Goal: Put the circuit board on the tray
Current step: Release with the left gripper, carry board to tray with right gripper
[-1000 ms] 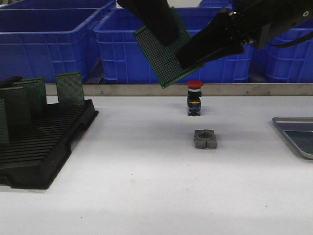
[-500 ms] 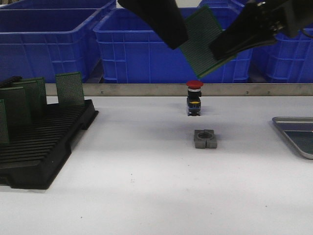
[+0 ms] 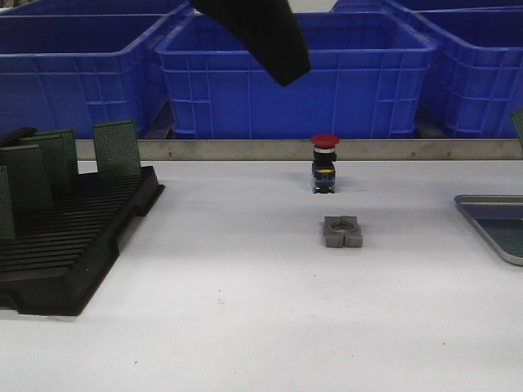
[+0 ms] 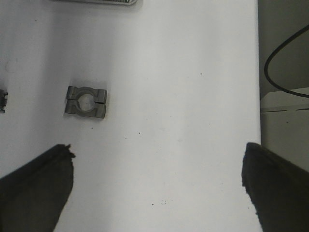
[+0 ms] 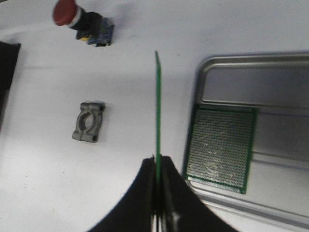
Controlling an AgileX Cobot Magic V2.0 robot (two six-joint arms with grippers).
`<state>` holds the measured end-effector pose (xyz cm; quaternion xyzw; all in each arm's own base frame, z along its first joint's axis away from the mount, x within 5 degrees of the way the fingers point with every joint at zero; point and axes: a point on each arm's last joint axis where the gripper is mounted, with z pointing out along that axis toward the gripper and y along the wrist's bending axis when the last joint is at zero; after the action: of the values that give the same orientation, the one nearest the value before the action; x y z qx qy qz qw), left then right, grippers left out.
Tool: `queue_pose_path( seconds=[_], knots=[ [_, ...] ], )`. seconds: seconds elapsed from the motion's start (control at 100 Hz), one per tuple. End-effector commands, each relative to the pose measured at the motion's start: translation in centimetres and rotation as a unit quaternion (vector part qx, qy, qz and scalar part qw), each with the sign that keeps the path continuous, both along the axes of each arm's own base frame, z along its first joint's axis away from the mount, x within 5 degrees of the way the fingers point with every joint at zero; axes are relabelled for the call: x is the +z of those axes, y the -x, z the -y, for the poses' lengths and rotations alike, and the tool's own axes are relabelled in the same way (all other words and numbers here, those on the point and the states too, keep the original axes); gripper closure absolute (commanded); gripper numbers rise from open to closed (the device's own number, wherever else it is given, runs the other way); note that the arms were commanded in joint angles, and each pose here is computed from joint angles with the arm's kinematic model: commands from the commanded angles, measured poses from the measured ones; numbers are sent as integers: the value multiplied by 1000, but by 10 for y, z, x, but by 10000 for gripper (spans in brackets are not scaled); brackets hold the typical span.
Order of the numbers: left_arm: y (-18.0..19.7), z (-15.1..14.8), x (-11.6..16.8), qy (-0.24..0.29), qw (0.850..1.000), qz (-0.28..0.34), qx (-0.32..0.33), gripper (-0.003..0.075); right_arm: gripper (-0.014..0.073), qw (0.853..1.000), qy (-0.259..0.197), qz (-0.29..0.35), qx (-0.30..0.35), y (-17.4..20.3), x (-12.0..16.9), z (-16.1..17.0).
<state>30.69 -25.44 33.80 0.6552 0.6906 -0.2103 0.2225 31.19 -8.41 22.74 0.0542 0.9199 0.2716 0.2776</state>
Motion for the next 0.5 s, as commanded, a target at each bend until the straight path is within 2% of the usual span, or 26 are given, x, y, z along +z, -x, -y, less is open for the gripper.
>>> queue_pose_path(
  seconds=[0.0,0.22,0.49],
  knots=[
    [15,-2,27,32,999,3,-11,64,657,1000,-27,7,-11,-2,8,4],
    [15,-2,27,32,999,3,-11,64,657,998,-57,-39,-10,-10,-23,6],
    [15,-2,27,32,999,3,-11,67,657,995,-78,-61,-16,-15,-41,7]
  ],
)
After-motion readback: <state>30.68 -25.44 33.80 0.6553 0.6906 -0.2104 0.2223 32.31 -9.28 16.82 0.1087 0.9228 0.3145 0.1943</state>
